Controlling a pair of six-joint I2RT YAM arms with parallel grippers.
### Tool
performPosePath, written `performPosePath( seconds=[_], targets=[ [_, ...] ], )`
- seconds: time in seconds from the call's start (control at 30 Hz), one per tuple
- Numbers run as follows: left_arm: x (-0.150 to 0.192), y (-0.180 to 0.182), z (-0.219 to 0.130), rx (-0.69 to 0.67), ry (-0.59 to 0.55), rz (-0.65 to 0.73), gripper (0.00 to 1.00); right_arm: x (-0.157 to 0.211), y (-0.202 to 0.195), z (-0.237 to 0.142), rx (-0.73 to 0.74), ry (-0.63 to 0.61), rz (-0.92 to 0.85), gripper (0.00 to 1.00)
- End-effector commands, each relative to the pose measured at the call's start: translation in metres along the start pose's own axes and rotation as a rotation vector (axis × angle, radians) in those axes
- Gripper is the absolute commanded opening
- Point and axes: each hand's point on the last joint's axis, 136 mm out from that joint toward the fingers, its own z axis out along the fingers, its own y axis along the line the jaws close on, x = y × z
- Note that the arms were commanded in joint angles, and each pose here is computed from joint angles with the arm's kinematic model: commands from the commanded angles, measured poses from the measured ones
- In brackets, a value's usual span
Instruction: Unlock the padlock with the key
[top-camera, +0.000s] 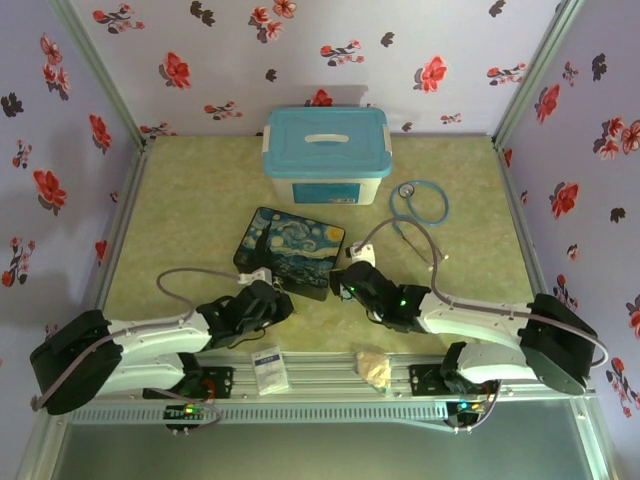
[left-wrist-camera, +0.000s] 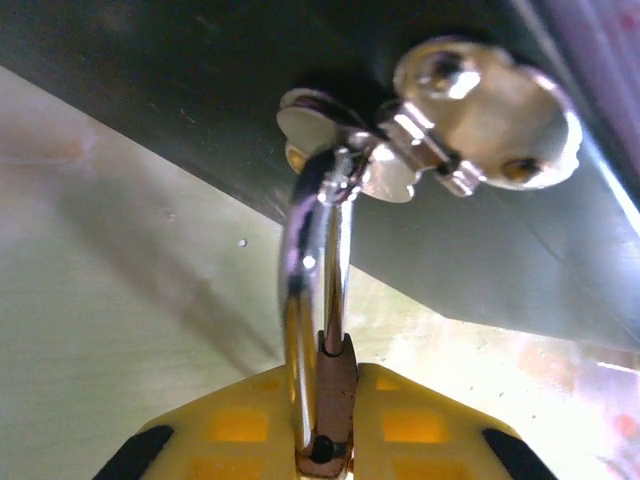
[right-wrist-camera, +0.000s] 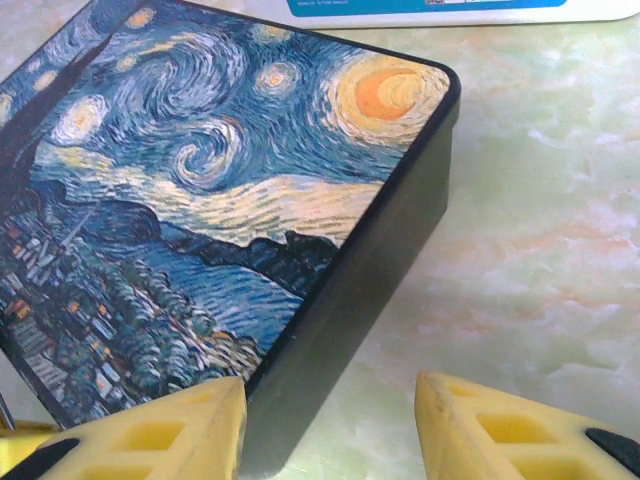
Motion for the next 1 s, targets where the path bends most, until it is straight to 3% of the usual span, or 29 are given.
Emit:
performPosePath(
  seconds=[0.0, 0.7, 0.97],
  targets=[
    [0.004, 0.021, -0.006, -0.145, 0.055, 0.119, 0.17, -0.006, 0.002, 0.003, 0.01, -0.005, 0.041, 0.48],
    [-0.01, 0.04, -0.008, -0.363, 0.057, 0.268, 0.25, -0.002, 0.014, 0.023, 0.003, 0.016, 0.082, 0.45],
    [-0.02, 0.038, -0.019, -0.405, 0.032, 0.293, 0.19, -0.001, 0.019, 0.03, 0.003, 0.031, 0.075, 0.45]
  ],
)
